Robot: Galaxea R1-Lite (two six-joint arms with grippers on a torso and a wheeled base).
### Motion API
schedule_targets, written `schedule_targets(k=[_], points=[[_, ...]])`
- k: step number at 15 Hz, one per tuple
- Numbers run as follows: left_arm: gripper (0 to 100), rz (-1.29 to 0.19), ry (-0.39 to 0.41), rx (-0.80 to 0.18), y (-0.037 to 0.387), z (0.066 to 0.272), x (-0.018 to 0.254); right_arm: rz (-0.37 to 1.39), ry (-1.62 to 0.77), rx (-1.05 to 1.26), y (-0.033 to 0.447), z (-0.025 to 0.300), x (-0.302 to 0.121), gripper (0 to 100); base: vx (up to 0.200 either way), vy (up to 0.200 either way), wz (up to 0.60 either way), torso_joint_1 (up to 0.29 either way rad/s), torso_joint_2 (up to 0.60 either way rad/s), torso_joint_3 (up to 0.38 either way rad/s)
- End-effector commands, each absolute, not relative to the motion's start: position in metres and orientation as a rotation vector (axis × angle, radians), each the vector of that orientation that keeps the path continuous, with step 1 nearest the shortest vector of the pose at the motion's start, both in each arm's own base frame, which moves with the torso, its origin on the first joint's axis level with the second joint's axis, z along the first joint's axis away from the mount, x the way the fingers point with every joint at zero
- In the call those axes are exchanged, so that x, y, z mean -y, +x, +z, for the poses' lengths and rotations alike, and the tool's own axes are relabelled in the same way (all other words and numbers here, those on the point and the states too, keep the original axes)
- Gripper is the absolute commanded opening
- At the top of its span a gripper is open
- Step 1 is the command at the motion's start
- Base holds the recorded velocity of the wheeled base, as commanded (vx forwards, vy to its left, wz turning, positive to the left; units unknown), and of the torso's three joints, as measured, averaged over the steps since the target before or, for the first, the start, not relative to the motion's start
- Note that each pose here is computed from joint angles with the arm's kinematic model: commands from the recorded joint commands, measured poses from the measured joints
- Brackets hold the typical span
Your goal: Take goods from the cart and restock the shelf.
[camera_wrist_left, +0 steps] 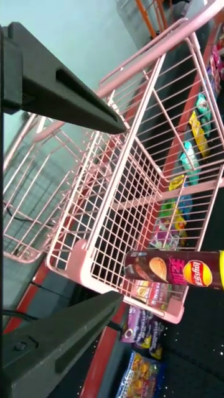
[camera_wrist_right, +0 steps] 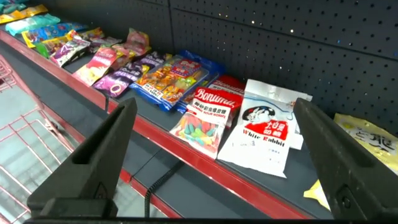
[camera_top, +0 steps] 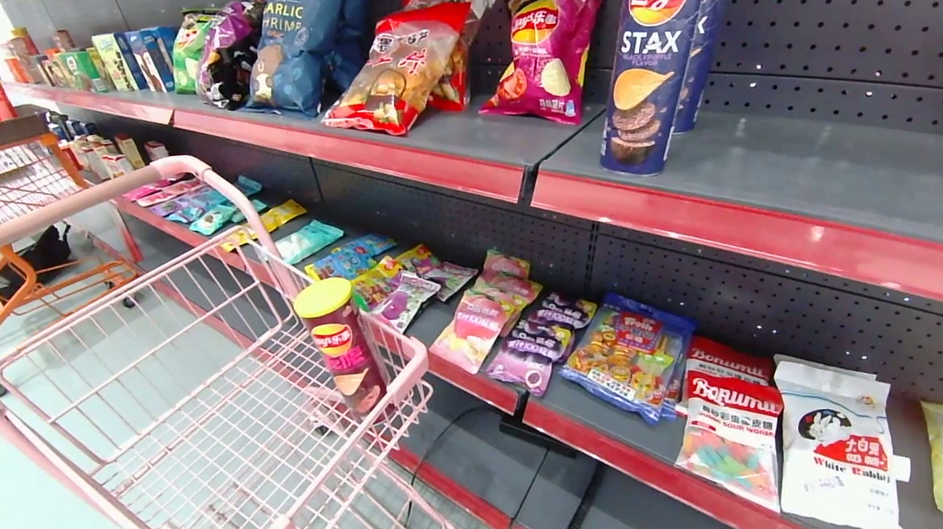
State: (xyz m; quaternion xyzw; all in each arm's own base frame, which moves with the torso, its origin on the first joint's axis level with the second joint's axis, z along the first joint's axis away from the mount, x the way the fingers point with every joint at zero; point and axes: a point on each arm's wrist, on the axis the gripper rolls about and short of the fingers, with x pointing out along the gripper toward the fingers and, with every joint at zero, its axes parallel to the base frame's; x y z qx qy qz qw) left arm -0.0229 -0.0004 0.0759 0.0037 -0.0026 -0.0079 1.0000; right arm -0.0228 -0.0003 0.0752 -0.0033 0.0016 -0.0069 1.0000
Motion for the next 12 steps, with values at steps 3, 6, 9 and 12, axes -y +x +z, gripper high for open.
schedule_targets(k=[3, 6, 9, 12], points=[[100, -0.019, -0.004, 0.064, -0.026, 0.1, 0.0, -0.014, -0.006, -0.003, -0.023, 0.075, 0.0, 100, 0.0, 0.0, 0.0, 0.0, 0.0, 0.0], [100, -0.079, -0.163, 0.029, 0.028, 0.25, 0.002, -0.014, -0.008, -0.003, -0.023, 0.075, 0.0, 100, 0.0, 0.0, 0.0, 0.0, 0.0, 0.0], [100, -0.104, -0.168, -0.246, 0.132, 0.23, 0.008, -0.014, -0.008, -0.003, -0.023, 0.075, 0.0, 100, 0.0, 0.0, 0.0, 0.0, 0.0, 0.0], [100, -0.239, -0.182, -0.284, 0.195, 0.193, 0.013, -0.014, -0.008, -0.003, -0.023, 0.075, 0.0, 100, 0.0, 0.0, 0.0, 0.0, 0.0, 0.0]])
